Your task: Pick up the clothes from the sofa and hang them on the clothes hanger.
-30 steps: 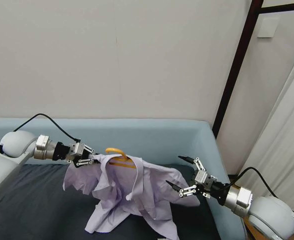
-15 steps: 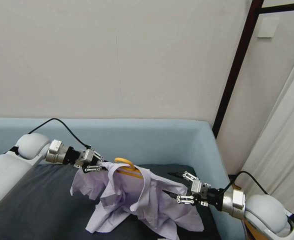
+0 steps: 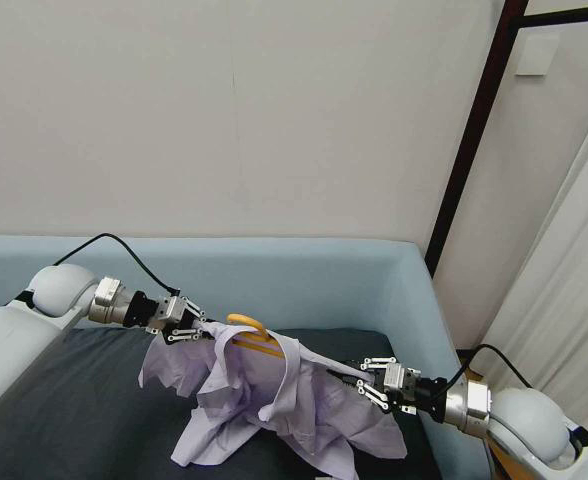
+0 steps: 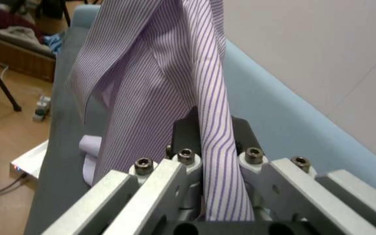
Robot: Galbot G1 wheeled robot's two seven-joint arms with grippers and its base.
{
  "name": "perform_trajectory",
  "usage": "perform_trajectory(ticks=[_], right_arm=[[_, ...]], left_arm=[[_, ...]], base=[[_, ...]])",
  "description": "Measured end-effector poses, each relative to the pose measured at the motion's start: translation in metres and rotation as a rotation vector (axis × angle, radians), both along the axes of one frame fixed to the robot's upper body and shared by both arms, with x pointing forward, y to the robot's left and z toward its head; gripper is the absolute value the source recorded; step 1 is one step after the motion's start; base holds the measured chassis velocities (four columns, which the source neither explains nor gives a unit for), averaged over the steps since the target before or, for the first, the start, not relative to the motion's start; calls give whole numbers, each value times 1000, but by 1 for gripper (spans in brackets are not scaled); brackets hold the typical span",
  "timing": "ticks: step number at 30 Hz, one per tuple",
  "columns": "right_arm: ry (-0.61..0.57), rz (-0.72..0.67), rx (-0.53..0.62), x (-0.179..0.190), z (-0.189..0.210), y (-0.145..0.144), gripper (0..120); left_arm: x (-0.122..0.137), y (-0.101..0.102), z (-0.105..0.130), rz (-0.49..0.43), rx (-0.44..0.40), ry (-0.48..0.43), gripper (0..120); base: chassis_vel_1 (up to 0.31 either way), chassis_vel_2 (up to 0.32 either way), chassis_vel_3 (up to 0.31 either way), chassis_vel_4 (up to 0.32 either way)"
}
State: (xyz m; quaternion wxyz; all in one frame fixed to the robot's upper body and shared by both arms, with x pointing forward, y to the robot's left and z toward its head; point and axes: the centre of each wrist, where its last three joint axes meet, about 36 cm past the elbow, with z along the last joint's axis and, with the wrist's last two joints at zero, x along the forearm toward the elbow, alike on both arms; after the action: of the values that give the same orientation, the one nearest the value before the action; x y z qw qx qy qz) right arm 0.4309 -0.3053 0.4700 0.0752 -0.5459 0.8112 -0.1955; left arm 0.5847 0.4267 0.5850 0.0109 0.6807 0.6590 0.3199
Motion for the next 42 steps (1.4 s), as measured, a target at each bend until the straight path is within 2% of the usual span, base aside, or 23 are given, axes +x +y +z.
perform_trajectory(ticks=[3,6,8,9,11,12,14,16,17,20,21,22,23,24,25,29,30,33,34,35,36,38,42], right_arm=[[7,5,30,-1,3,2,1],[27,4,56,-2,9,0,1],[56,-3,83,-4,15,-3,1],[56,-3,83,-4,15,-3,1],[84,-17,103,-3,21,-7,1],[84,-17,103,-3,21,-7,1],[111,-37,130,-3,27,-9,1],[154,-78,180,-4,40,-9,1],[154,-78,180,-4,40,-9,1],[185,-125,210,-4,61,-8,1],[185,-125,210,-4,61,-8,1],[191,-153,202,-5,69,-7,1],[192,-167,196,-6,74,-6,1],[192,-195,186,-9,86,-4,1],[192,-195,186,-9,86,-4,1],[158,-220,170,-13,119,1,1],[158,-220,170,-13,119,1,1],[144,-216,190,-13,139,4,1],[144,-216,190,-13,139,4,1],[139,-220,208,-13,149,6,1],[127,-256,228,-16,176,12,1],[122,-328,234,-21,199,16,1],[104,-386,215,-25,217,18,1]], left_arm=[[0,0,-3,-14,-17,-11,3],[0,3,-7,-26,-86,-61,5],[0,10,-11,-21,-173,-100,15],[0,10,-11,-21,-173,-100,15],[-1,23,-16,6,-246,-133,25],[-1,23,-16,6,-246,-133,25],[-2,34,-17,30,-288,-155,33],[-6,45,-18,81,-372,-186,43],[-6,45,-18,81,-372,-186,43],[-18,44,-34,157,-547,-183,57],[-18,44,-34,157,-547,-183,57],[-25,36,-43,186,-636,-161,64],[-29,31,-48,200,-683,-144,65],[-41,16,-64,236,-793,-82,72],[-41,16,-64,236,-793,-82,72],[-53,-20,-102,303,-918,-18,90],[-53,-20,-102,303,-918,-18,90],[-55,-41,-118,351,-922,-21,99],[-55,-41,-118,351,-922,-21,99],[-54,-48,-121,367,-908,-32,100],[-51,-63,-126,390,-893,-53,100],[-49,-77,-124,384,-901,-63,100],[-52,-91,-121,355,-928,-55,100]], base=[[0,0,0,0],[0,0,0,0],[0,0,0,0],[0,0,0,0],[0,0,0,0],[0,0,0,0],[0,0,0,0],[0,0,0,0],[0,0,0,0],[0,0,0,0],[0,0,0,0],[0,0,0,0],[0,0,0,0],[0,0,0,0],[0,0,0,0],[0,0,0,0],[0,0,0,0],[0,0,0,0],[0,0,0,0],[0,0,0,0],[0,0,0,0],[0,0,0,0],[0,0,0,0]])
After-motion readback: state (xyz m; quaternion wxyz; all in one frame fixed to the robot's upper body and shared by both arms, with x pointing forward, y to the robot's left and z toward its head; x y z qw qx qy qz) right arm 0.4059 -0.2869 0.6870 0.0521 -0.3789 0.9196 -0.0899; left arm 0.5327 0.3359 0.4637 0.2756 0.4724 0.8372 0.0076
